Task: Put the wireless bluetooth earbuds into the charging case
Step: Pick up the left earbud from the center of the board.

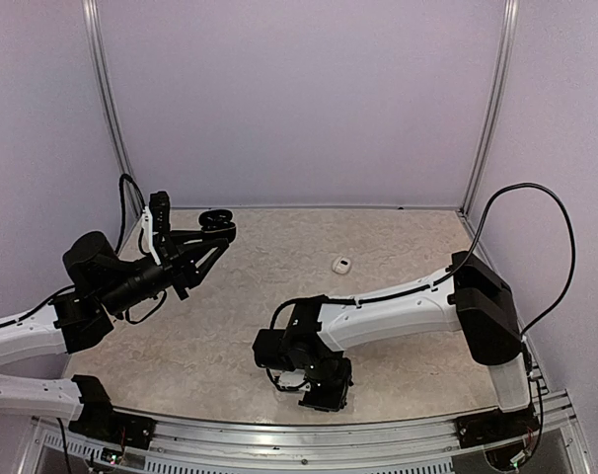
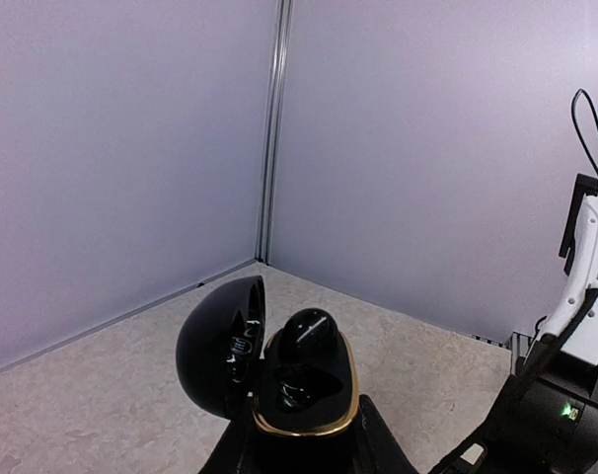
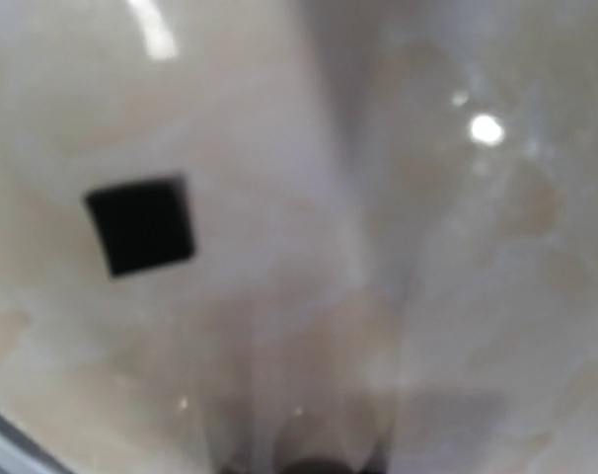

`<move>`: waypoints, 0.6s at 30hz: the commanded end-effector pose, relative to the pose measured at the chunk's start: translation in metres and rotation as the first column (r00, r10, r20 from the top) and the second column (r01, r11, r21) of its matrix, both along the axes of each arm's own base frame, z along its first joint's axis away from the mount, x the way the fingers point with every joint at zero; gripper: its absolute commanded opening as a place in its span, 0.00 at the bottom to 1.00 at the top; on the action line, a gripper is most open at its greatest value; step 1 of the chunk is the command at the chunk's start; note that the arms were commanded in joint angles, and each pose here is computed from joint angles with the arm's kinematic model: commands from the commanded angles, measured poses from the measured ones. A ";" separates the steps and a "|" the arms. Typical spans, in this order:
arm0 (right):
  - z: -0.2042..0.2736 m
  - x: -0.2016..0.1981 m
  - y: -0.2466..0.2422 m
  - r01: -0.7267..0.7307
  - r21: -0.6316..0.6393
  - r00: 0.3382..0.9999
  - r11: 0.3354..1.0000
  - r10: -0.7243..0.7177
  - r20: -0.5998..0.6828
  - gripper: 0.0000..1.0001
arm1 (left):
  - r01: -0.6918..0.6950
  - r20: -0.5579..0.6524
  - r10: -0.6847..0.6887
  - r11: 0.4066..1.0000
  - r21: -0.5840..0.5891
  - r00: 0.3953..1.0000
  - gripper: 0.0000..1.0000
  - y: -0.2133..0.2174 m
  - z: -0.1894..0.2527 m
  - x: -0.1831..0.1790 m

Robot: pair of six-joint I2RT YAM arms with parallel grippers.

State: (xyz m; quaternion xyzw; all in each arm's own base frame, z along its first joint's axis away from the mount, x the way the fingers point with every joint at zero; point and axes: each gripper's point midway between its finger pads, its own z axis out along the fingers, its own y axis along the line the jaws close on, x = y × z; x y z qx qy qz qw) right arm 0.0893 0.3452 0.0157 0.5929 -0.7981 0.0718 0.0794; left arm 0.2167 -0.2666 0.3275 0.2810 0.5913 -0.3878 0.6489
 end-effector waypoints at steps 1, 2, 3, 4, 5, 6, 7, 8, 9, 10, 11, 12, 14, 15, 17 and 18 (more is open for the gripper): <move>-0.005 0.001 0.010 -0.008 0.022 1.000 1.000 0.008 0.004 0.28 | -0.002 0.033 0.002 1.000 -0.007 0.999 0.05 0.002 0.008 -0.001; -0.004 0.002 0.011 -0.008 0.026 1.000 1.000 0.008 0.005 0.28 | -0.001 0.035 0.001 1.000 -0.007 0.999 0.05 0.002 0.009 -0.001; -0.004 0.002 0.012 -0.008 0.027 1.000 1.000 0.008 0.007 0.28 | -0.001 0.035 0.001 1.000 -0.007 0.999 0.05 0.002 0.008 -0.001; -0.003 0.002 0.012 -0.010 0.027 1.000 1.000 0.010 0.010 0.28 | -0.002 0.034 0.002 1.000 -0.006 0.999 0.05 0.002 0.008 -0.001; -0.003 0.003 0.012 -0.010 0.028 1.000 1.000 0.009 0.011 0.28 | 0.001 0.034 -0.001 1.000 -0.005 0.999 0.05 0.001 0.008 -0.001; -0.003 0.003 0.013 -0.011 0.029 1.000 1.000 0.011 0.013 0.28 | 0.000 0.035 0.000 1.000 -0.006 0.999 0.05 0.002 0.009 -0.001; -0.002 0.003 0.013 -0.011 0.031 1.000 0.999 0.011 0.014 0.29 | 0.001 0.036 -0.001 1.000 -0.006 0.999 0.05 0.001 0.009 -0.001; -0.001 0.003 0.014 -0.011 0.033 1.000 0.999 0.010 0.016 0.29 | 0.001 0.035 -0.001 1.000 -0.007 0.999 0.05 0.001 0.008 -0.001; -0.001 0.004 0.014 -0.012 0.035 1.000 0.999 0.012 0.017 0.29 | 0.002 0.035 -0.002 1.000 -0.006 0.999 0.05 0.001 0.008 -0.001; 0.000 0.004 0.014 -0.012 0.035 1.000 0.999 0.011 0.019 0.29 | 0.002 0.036 -0.002 1.000 -0.007 0.999 0.05 0.001 0.009 -0.001; -0.001 0.004 0.014 -0.013 0.034 1.000 0.999 0.012 0.019 0.29 | 0.001 0.037 -0.001 1.000 -0.008 0.999 0.05 0.001 0.009 -0.001; 0.000 0.005 0.015 -0.013 0.037 1.000 0.999 0.012 0.022 0.29 | 0.002 0.037 -0.002 1.000 -0.008 0.999 0.05 0.001 0.009 -0.001; 0.001 0.004 0.016 -0.014 0.042 1.000 0.999 0.014 0.018 0.29 | 0.002 0.035 -0.002 1.000 -0.006 0.999 0.05 0.001 0.008 -0.001; 0.000 0.004 0.015 -0.015 0.039 1.000 0.999 0.015 0.015 0.28 | 0.003 0.035 -0.002 1.000 -0.006 0.999 0.05 0.001 0.008 -0.001; -0.001 0.003 0.013 -0.016 0.034 1.000 0.999 0.016 0.011 0.27 | 0.005 0.034 -0.004 1.000 -0.006 0.999 0.05 0.001 0.008 -0.001; -0.001 0.003 0.013 -0.017 0.033 1.000 0.999 0.016 0.011 0.27 | 0.003 0.035 -0.003 1.000 -0.007 0.999 0.05 0.001 0.008 -0.001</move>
